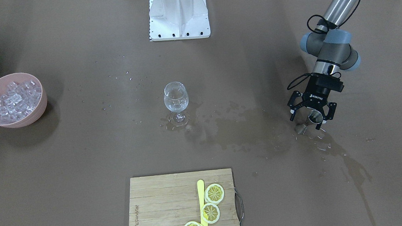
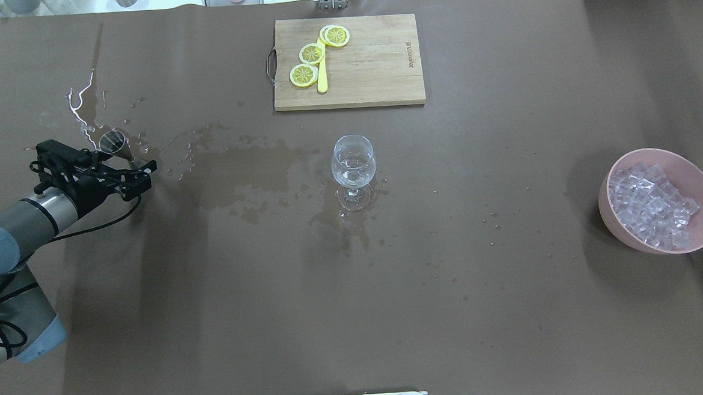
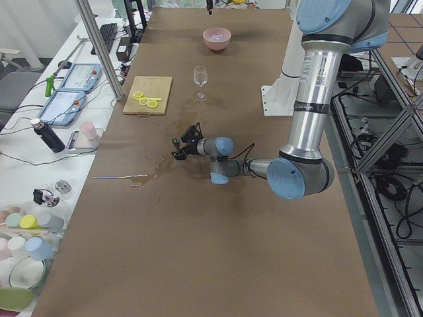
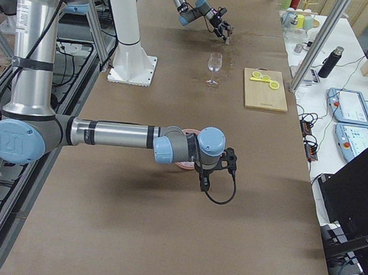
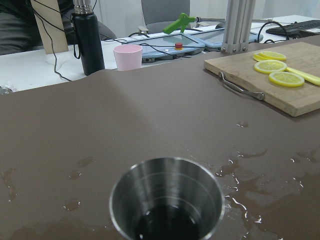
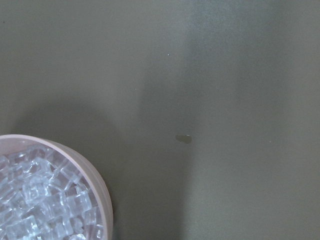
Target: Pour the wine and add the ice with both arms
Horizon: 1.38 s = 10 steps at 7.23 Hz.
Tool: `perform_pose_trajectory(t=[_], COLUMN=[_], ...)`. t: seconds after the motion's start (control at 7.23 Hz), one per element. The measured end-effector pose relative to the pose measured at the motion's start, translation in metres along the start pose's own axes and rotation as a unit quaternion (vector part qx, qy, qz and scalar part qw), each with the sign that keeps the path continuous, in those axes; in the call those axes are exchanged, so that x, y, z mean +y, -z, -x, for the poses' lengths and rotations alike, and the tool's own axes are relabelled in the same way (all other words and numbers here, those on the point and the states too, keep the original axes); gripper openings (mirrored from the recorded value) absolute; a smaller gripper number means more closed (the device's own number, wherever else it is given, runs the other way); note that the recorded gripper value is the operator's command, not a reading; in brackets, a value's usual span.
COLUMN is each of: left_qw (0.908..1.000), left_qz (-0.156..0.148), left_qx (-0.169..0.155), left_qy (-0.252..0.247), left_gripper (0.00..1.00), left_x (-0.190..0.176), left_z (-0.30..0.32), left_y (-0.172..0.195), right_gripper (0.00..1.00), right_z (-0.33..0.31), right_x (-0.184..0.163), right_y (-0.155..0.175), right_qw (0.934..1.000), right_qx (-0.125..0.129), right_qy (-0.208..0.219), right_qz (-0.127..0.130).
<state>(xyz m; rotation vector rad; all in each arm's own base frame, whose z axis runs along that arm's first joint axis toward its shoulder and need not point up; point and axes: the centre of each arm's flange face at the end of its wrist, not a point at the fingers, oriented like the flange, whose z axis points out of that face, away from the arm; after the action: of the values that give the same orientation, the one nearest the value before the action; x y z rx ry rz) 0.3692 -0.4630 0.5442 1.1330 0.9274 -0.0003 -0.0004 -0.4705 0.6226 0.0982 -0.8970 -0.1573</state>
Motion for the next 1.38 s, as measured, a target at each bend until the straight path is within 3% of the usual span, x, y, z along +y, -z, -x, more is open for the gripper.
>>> perform_pose_trajectory(t=[0.28, 0.83, 1.38], left_qw=[1.0000, 1.0000, 1.0000], left_qz=[0.000, -0.002, -0.003], left_qx=[0.003, 0.004, 0.000], left_qy=[0.001, 0.002, 0.007], left_gripper=[0.65, 0.62, 0.47], left_x=[-0.0010, -0.0029, -0.0035], left_z=[-0.0013, -0.0009, 0.0021], left_y=[-0.0001, 0.0001, 0.0005], right_gripper=[1.00, 1.00, 1.00], right_z=[0.0001, 0.0001, -0.0011], right_x=[-0.0002, -0.0003, 0.0002], right_y=[0.0001, 0.0001, -0.0008], right_qw=[1.0000, 1.0000, 1.0000], right_qx=[0.000, 0.000, 0.001], right_qy=[0.000, 0.000, -0.002], right_qz=[0.000, 0.000, 0.001])
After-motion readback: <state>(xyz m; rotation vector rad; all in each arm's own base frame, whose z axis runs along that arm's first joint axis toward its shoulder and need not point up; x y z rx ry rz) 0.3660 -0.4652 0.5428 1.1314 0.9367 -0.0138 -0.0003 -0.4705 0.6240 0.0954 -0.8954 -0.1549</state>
